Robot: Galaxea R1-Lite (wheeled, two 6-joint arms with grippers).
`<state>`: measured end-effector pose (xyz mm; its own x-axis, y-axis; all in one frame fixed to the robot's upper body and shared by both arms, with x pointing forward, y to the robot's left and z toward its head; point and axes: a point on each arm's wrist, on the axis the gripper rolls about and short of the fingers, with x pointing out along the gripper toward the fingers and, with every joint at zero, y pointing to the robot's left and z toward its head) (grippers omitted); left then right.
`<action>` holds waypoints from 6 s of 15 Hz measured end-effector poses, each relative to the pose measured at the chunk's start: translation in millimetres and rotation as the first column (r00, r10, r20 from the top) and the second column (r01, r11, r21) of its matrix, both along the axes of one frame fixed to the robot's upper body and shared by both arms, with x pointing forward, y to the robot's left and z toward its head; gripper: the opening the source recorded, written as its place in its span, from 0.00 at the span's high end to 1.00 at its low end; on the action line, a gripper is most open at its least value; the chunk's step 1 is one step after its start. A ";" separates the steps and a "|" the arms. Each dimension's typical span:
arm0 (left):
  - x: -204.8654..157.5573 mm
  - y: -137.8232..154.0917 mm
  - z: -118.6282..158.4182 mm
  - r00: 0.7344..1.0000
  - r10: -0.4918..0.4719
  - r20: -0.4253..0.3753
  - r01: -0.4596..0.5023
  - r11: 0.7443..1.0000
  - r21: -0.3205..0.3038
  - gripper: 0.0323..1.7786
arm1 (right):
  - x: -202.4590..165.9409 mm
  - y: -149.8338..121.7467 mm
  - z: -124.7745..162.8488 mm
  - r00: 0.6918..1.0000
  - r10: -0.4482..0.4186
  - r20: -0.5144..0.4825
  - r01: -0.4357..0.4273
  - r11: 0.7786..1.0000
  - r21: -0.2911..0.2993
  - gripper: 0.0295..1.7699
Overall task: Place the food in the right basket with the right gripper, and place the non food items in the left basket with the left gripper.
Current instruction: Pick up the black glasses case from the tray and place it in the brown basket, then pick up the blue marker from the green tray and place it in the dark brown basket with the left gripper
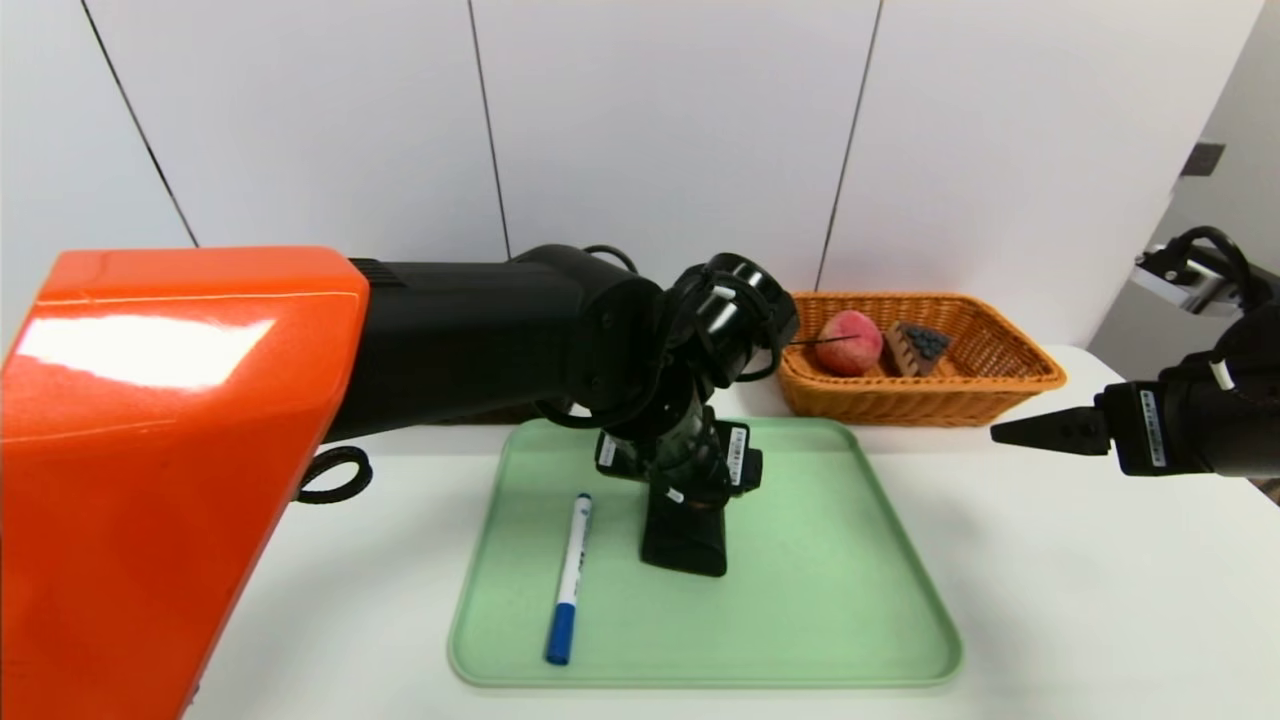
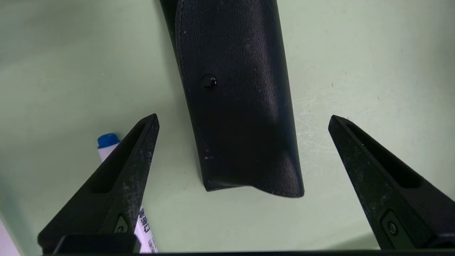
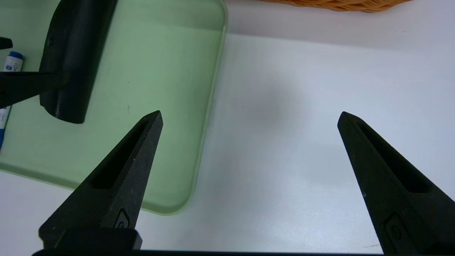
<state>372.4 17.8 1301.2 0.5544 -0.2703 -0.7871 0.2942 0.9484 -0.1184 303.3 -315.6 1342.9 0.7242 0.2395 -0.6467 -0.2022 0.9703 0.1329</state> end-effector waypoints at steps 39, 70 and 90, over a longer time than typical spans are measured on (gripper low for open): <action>-5.8 56.0 97.1 0.971 0.061 0.230 -0.007 0.974 -0.229 0.74 | -27.3 -2.3 -12.9 0.999 0.004 0.049 -0.005 1.000 0.009 0.03; 138.3 273.4 43.2 0.671 0.700 -0.246 -0.697 0.482 -0.531 0.76 | -28.8 -2.8 -21.0 1.000 -0.002 0.022 0.002 1.000 0.001 0.03; 100.8 259.0 107.9 0.781 0.623 0.029 -0.487 0.639 -0.596 0.17 | -35.4 -3.3 -27.4 1.000 -0.002 0.006 0.002 1.000 -0.001 0.03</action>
